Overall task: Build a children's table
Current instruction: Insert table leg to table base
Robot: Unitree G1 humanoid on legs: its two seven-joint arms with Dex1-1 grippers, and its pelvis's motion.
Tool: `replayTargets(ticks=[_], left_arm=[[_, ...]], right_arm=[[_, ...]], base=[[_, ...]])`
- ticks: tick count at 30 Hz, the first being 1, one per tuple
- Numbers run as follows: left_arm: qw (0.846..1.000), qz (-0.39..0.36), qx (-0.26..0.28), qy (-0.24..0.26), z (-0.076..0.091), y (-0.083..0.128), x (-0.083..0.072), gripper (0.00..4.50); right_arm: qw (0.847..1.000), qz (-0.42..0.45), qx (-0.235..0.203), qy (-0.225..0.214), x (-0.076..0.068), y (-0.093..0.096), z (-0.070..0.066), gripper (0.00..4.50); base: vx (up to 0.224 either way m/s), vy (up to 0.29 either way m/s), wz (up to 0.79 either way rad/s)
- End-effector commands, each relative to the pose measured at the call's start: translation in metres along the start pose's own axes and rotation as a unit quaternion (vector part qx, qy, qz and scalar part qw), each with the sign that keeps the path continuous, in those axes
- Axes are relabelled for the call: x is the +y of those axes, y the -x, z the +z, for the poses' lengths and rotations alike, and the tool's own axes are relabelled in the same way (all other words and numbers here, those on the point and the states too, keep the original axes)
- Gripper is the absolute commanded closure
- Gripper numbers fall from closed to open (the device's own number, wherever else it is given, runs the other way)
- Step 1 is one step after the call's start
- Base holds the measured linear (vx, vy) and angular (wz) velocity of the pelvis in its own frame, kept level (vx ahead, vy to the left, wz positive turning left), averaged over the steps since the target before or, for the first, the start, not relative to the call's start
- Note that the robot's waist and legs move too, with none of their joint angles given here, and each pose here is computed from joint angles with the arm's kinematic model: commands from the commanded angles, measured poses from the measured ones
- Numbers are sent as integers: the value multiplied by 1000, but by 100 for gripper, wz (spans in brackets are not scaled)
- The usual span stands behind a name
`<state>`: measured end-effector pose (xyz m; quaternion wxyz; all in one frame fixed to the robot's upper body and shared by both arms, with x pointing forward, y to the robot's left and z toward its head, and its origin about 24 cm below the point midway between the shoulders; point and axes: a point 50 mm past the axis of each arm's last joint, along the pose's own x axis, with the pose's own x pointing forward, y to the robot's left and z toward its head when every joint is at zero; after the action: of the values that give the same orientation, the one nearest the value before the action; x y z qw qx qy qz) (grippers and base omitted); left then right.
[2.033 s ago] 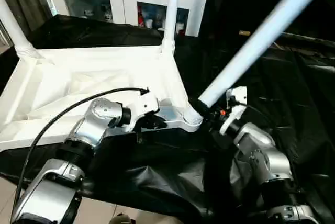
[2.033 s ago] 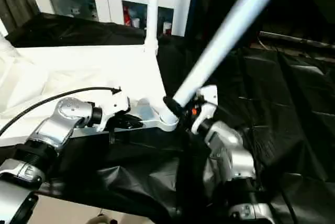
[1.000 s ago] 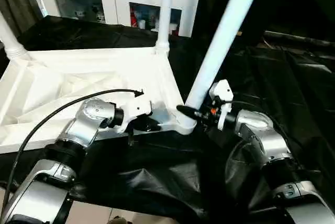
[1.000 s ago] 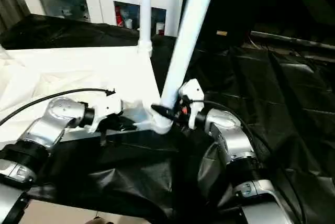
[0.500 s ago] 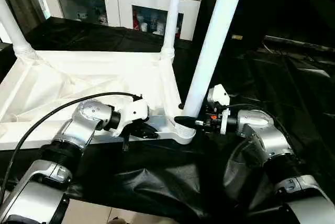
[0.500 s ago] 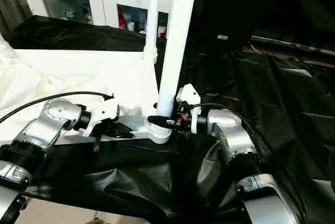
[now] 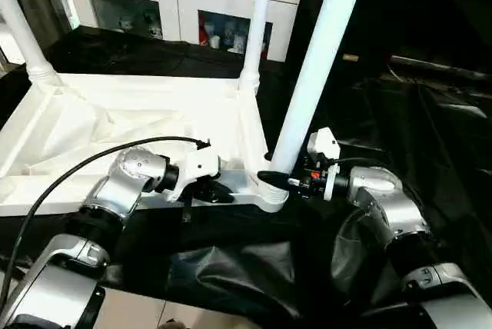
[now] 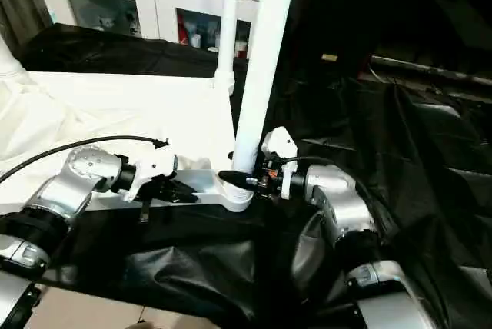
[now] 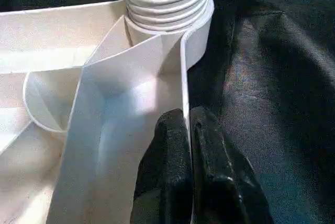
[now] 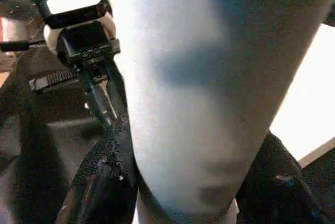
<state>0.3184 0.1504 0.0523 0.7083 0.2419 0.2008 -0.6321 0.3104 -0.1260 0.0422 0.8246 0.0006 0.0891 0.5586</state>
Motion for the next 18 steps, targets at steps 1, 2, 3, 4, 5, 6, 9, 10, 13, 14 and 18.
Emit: replayTargets(ticks=[1,2,3,4,5,6,9,10,13,14,18], left_arm=[[999,8,-23,-35,19,1,8,450],[999,10,-26,-34,19,1,8,450],[999,12,-27,-33,19,1,9,450],[999,12,-27,-33,20,1,9,450],[999,12,-27,-34,20,0,9,450],[999,11,-26,-33,19,0,9,450],[999,5,-23,-34,19,0,8,450],[999,6,-22,-36,19,0,8,450],[999,7,-22,-37,19,0,8,450],[999,8,-21,-38,20,0,9,450],[999,17,-15,-38,19,-1,10,450]], right_arm=[[993,-22,84,-86,10,12,-50,261],[992,-32,81,-88,9,12,-50,261],[992,-46,79,-90,7,12,-51,261],[991,-54,79,-91,6,13,-51,261],[991,-64,78,-91,5,13,-51,261],[988,-97,71,-93,-1,14,-49,261],[987,-115,56,-94,-7,16,-44,261],[989,-106,54,-87,-6,16,-42,261],[992,-83,54,-78,-4,17,-40,261],[993,-66,58,-74,-1,16,-40,261],[994,-54,65,-68,3,15,-41,261]], base=[[0,0,0],[0,0,0],[0,0,0],[0,0,0],[0,0,0],[0,0,0],[0,0,0],[0,0,0],[0,0,0],[0,0,0],[0,0,0]])
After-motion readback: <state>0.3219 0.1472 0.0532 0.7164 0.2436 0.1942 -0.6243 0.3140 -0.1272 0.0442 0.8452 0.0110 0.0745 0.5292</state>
